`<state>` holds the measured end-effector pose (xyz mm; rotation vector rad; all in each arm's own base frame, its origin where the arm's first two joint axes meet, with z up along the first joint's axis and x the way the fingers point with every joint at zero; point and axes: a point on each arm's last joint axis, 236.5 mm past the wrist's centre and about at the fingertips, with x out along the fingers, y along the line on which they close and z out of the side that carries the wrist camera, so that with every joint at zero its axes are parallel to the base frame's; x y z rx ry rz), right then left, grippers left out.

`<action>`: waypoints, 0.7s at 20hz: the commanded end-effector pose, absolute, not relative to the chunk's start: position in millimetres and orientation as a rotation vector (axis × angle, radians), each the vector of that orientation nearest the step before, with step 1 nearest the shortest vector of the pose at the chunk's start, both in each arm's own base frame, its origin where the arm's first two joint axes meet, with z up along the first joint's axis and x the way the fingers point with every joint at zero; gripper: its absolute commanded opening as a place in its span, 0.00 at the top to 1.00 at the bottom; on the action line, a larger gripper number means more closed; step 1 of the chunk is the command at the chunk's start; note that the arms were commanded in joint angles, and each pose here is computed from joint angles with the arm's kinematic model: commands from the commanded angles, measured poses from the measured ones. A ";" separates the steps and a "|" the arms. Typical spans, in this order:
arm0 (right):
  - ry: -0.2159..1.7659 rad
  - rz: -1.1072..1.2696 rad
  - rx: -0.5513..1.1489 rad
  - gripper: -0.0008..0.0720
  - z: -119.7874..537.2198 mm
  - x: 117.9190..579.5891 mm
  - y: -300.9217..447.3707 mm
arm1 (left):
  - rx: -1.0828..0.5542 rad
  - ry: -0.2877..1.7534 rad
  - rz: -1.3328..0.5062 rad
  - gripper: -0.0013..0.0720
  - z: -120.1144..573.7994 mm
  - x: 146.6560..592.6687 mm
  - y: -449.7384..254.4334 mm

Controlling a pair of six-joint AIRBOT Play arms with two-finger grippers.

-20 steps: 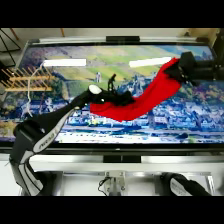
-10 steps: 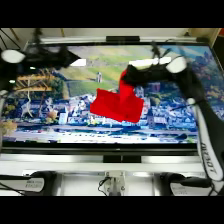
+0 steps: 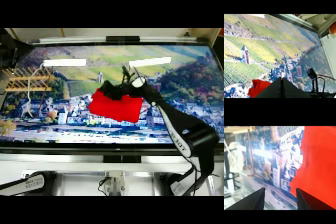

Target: Fold the shirts.

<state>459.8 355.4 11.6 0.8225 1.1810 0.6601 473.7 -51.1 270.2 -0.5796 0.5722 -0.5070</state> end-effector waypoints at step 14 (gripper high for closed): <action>1.576 0.349 0.528 0.04 -93.9 412.4 155.4 | -0.568 0.641 -0.543 0.94 259.6 458.8 -57.0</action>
